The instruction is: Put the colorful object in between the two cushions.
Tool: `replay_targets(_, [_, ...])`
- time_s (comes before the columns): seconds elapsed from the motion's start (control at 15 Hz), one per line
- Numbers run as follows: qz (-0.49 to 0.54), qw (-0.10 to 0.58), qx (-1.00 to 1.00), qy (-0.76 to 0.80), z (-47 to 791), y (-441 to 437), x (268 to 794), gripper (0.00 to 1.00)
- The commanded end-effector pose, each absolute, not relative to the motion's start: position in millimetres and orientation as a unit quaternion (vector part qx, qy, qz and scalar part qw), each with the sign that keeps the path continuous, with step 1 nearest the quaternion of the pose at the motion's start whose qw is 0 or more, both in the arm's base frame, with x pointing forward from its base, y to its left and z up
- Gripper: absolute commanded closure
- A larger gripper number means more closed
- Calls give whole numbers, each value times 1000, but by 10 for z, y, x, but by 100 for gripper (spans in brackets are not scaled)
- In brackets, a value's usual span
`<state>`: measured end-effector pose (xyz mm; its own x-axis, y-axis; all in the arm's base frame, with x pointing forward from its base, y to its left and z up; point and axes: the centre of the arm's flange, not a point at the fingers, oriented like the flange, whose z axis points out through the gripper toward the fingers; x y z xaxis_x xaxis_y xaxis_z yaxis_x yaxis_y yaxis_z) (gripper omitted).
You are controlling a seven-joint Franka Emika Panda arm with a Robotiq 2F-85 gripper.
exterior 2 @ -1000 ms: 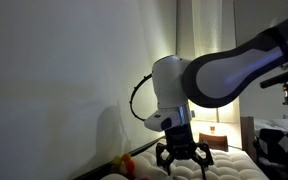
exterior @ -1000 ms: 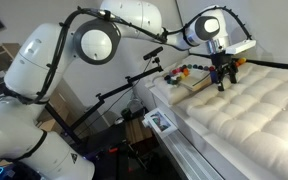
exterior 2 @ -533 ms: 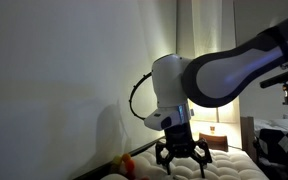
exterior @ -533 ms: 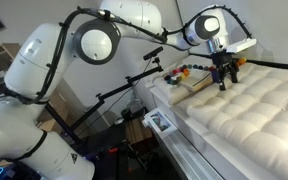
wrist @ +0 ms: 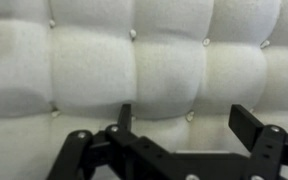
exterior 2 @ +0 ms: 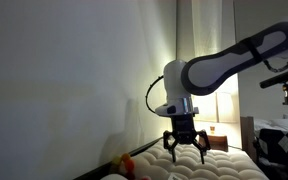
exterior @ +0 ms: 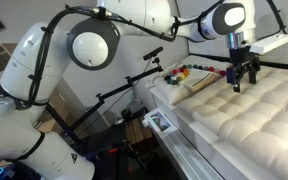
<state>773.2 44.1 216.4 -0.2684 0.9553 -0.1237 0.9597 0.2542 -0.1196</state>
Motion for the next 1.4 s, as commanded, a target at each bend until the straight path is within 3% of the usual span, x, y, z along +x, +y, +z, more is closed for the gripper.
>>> replay_targets(0.0, [-53,-40,623,780,2266,24,7955,0])
replay_targets(0.73, [-56,-88,649,754,2217,-300,8003,0])
replay_targets(1.33, [-62,-3,724,687,1774,-464,8268,0])
